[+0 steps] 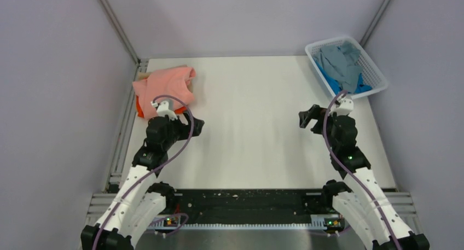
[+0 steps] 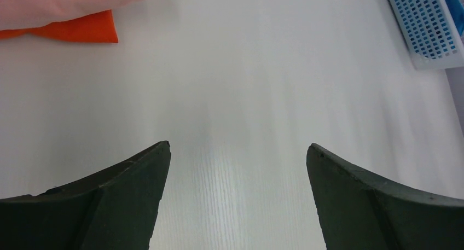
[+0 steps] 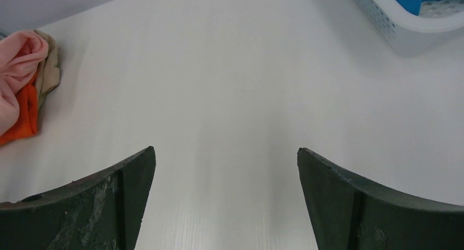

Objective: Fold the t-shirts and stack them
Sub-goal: Grab crumpled tshirt from bin with the right arm

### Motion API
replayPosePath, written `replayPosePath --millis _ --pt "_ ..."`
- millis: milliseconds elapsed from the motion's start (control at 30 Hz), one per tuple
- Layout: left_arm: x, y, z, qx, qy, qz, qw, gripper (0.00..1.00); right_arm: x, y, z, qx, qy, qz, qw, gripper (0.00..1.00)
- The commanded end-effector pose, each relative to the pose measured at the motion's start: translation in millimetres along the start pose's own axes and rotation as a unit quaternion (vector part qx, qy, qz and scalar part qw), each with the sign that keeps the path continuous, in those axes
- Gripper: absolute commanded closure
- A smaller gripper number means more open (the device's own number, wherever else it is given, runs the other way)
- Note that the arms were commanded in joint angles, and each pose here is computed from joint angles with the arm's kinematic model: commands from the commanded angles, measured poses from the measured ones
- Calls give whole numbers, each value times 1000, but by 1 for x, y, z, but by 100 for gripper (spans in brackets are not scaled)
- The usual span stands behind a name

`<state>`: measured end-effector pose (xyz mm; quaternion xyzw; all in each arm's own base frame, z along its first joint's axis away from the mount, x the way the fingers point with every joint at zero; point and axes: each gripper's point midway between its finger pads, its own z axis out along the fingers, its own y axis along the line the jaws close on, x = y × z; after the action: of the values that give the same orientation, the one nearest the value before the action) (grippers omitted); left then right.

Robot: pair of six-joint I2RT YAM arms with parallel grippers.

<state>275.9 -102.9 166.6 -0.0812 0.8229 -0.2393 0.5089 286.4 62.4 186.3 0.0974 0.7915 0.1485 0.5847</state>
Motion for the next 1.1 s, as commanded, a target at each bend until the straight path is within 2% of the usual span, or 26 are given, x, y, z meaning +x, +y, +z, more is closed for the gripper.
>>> replayPosePath --millis 0,167,333,600,733,833,1067 --pt "-22 -27 -9 56 -29 14 998 1 -15 7 -3 -17 -28 -4 999 1" --pt "-22 -54 -14 129 -19 20 991 1 -15 11 -5 -23 -22 -2 999 1" --pt "-21 -57 -15 135 -13 13 991 1 -25 11 -9 -19 -39 2 999 1" --pt "-19 -59 -14 144 -10 13 989 1 -99 -5 0 76 -124 1 989 1" --pt "-17 -56 -15 135 -10 15 991 1 -135 -18 33 156 -112 -32 981 1" --pt "-17 -51 -16 123 -15 15 992 1 -157 -45 69 209 -92 -39 973 1" --pt "-18 -50 -17 122 -19 18 992 1 -196 -107 160 229 -67 3 971 4"
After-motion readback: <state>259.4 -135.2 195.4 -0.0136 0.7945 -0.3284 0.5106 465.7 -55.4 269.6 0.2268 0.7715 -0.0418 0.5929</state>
